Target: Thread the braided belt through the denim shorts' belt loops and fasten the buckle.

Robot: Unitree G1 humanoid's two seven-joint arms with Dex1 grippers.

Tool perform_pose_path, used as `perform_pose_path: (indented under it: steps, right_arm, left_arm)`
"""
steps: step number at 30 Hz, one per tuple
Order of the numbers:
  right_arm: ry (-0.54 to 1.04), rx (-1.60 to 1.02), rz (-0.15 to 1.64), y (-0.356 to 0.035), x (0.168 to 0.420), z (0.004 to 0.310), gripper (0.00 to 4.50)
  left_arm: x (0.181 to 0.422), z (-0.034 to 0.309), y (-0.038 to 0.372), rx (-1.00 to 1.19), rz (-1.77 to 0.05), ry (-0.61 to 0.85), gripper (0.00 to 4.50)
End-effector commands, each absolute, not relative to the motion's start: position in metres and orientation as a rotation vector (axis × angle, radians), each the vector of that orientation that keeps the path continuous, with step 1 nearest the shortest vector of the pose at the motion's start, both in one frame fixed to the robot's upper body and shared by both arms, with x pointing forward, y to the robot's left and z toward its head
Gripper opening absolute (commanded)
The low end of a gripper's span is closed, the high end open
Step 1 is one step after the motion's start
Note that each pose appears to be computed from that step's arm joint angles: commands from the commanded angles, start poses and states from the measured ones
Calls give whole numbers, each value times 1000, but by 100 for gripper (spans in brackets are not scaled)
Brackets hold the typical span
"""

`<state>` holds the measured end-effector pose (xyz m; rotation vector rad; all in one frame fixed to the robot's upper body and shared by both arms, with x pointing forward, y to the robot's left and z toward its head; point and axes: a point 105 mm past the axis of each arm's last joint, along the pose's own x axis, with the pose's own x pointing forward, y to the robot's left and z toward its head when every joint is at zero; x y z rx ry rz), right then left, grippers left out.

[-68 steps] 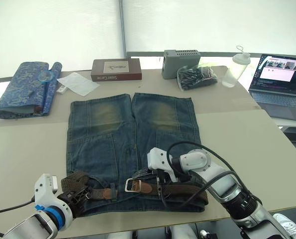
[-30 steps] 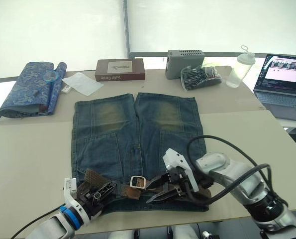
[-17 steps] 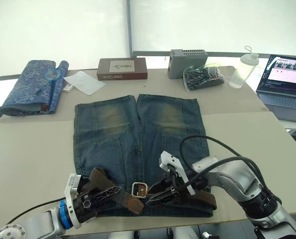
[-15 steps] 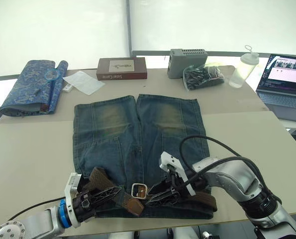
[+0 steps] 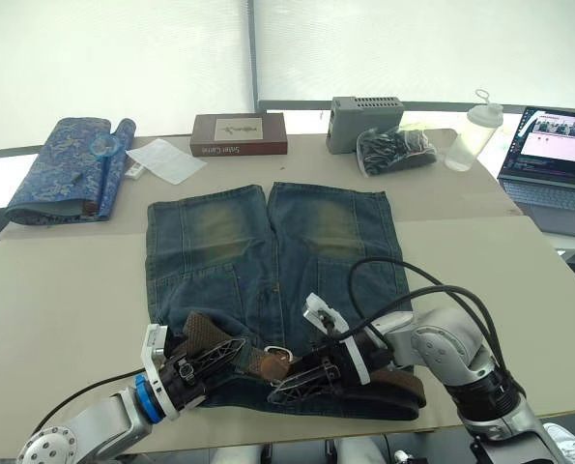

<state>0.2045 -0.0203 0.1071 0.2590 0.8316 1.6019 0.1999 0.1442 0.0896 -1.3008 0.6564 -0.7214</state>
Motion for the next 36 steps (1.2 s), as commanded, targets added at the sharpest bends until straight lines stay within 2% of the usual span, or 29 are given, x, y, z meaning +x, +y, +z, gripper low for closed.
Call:
perform_pose_path:
  steps: [1,7,9,14,19,21,22,26,27,30,34,36]
  right_arm:
    - [796,296,1608,-18,208,118,225]
    - [790,324,1601,-20,212,124,225]
    - [792,326,1601,-20,211,124,172]
    - [796,325,1605,-18,210,124,7]
    - [784,319,1594,-17,212,125,3]
    - [777,323,1587,-18,215,126,0]
    - [770,324,1581,-19,216,127,0]
    - [744,322,1555,-23,223,132,0]
    - [735,319,1548,-25,226,134,0]
    - [713,313,1530,-28,230,139,0]
    - [687,260,1486,-42,235,146,0]
    - [677,248,1471,-50,235,151,0]
  left_arm:
    - [196,90,139,-1298,-726,667,0]
    - [193,89,142,-1288,-714,669,0]
    - [194,90,143,-1281,-716,670,0]
    - [195,92,144,-1265,-714,664,0]
    - [195,104,151,-1098,-690,671,0]
    - [191,108,155,-1024,-694,688,75]
    - [187,114,158,-996,-713,681,97]
    - [174,131,180,-782,-724,709,284]
    - [169,138,186,-653,-759,691,331]
    - [164,163,206,-471,-852,613,331]
    - [190,187,242,-456,-819,493,331]
    - [200,188,250,-432,-793,465,278]
